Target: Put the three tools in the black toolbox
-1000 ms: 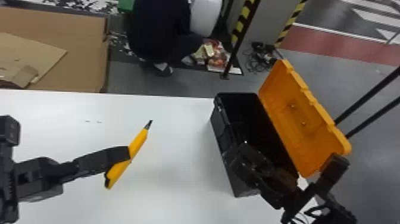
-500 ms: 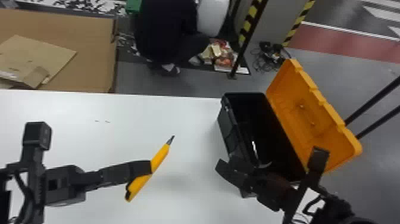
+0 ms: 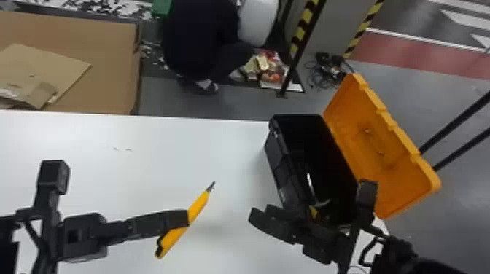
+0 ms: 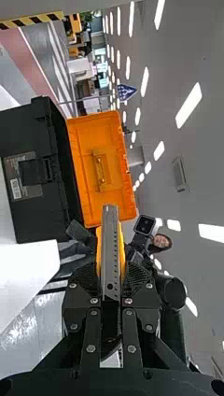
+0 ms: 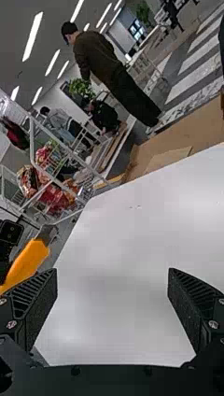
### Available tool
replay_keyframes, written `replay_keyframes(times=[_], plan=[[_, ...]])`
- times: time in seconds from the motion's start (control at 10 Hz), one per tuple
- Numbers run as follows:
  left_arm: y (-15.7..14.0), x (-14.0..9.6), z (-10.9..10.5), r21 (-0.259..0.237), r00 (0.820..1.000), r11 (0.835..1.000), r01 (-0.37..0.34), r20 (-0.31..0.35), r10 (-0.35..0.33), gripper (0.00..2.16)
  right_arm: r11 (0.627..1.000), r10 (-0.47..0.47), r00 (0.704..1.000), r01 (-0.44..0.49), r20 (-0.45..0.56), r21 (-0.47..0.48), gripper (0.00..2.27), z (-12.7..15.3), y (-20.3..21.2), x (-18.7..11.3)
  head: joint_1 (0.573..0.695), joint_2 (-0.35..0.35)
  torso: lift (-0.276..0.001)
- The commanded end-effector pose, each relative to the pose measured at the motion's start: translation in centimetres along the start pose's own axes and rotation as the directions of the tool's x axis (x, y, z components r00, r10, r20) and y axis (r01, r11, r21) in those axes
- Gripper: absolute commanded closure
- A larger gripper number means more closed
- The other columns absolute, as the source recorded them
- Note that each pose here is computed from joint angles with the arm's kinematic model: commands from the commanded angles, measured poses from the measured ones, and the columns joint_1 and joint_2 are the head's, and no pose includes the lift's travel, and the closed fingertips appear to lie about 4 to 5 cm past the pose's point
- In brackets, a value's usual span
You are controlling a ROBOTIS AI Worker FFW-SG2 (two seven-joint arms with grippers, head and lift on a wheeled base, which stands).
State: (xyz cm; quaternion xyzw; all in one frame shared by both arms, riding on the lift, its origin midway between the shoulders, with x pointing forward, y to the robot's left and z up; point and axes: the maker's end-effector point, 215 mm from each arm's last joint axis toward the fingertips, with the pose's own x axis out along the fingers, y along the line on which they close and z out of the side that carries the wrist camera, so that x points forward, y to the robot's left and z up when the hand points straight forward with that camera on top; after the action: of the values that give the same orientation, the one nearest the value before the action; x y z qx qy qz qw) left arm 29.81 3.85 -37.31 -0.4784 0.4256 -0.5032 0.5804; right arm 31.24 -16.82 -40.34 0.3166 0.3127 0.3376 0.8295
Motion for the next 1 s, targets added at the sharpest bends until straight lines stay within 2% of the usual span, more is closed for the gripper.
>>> replay_keyframes(times=[0.0,0.1,0.3,0.5,0.7,0.9], plan=[[0.2,0.3,-0.2,-0.006,1.0,1.0,-0.006,-0.012,0.006,1.02,0.999,0.027,0.999,-0.026,-0.032,0.04,0.13,-0.9,0.9,0.2,0.695,-0.251,-0.055],[0.1,0.5,-0.1,-0.005,1.0,1.0,-0.004,-0.015,0.004,1.02,0.996,0.047,0.998,-0.043,-0.052,0.072,0.13,-1.4,1.6,0.2,0.695,-0.246,-0.055],[0.2,0.7,-0.2,-0.004,1.0,1.0,-0.009,-0.023,0.009,1.02,0.997,0.052,0.997,-0.048,-0.061,0.068,0.13,-1.3,2.4,0.4,0.695,-0.235,-0.055],[0.7,1.5,-1.3,-0.016,0.999,1.0,-0.017,-0.046,0.016,1.02,0.997,0.05,0.997,-0.047,-0.054,0.065,0.13,-1.3,2.7,1.1,0.695,-0.233,-0.055],[1.7,2.3,-2.6,-0.021,0.996,0.998,-0.052,-0.074,0.051,1.02,0.998,0.051,0.999,-0.05,-0.02,0.039,0.13,-0.6,3.2,2.3,0.695,-0.238,-0.055],[1.8,2.5,-2.4,-0.003,0.996,0.998,-0.058,-0.07,0.057,1.02,0.998,0.061,0.998,-0.061,0.012,0.015,0.14,0.6,3.7,3.0,0.695,-0.236,-0.055]])
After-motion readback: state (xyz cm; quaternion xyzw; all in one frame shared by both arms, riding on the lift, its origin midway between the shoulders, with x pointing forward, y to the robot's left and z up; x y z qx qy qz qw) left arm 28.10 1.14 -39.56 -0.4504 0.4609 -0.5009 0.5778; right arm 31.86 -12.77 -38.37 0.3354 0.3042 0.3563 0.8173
